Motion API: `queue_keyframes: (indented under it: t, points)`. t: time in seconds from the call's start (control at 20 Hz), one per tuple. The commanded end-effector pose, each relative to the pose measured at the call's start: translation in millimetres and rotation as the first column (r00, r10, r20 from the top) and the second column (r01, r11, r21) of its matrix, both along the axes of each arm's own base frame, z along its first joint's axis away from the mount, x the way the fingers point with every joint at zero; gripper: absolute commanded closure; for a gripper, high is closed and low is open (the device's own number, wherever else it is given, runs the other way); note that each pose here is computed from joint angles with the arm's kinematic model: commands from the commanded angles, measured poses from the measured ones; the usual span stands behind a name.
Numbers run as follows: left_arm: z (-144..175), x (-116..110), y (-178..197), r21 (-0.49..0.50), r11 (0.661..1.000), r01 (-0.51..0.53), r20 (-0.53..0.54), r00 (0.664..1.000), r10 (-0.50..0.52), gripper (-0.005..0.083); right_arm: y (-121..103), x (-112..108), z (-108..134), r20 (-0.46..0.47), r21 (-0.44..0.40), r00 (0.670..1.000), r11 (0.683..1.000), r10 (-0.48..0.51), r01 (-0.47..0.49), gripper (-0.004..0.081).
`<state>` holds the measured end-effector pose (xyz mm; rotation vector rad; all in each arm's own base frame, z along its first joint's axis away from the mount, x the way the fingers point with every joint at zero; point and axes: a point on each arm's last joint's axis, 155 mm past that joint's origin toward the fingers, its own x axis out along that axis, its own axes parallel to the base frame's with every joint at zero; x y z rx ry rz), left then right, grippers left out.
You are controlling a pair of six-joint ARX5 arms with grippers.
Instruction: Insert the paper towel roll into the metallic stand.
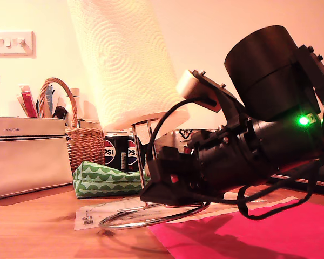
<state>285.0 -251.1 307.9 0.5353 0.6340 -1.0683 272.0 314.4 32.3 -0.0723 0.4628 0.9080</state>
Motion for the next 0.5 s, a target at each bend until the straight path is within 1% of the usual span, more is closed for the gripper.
queue_keyframes:
  t: [0.0, 0.15, 0.35, 0.45]
  points:
    - [-2.2, 7.7, -2.3, 0.001, 1.0, -0.007, 0.01, 1.0, 0.007, 0.0795, -3.6, -4.9, -1.6, -0.028, 0.002, 1.0, 1.0, -0.004, 0.004, 0.0533]
    - [-2.7, 6.3, -3.1, 0.003, 1.0, -0.003, 0.007, 1.0, 0.003, 0.0795, -4.9, -3.5, 11.2, -0.01, 0.011, 1.0, 1.0, -0.012, 0.012, 0.0533]
    - [-2.9, 5.8, -3.4, 0.003, 1.0, -0.001, 0.006, 1.0, 0.001, 0.0795, -13.6, -6.5, 5.0, -0.011, -0.061, 1.0, 0.998, -0.009, 0.009, 0.0533]
    - [-3.5, 4.9, -3.3, 0.005, 1.0, 0.0, 0.003, 1.0, 0.0, 0.0795, -14.9, -7.9, 5.0, -0.015, -0.07, 1.0, 0.998, -0.008, 0.007, 0.0533]
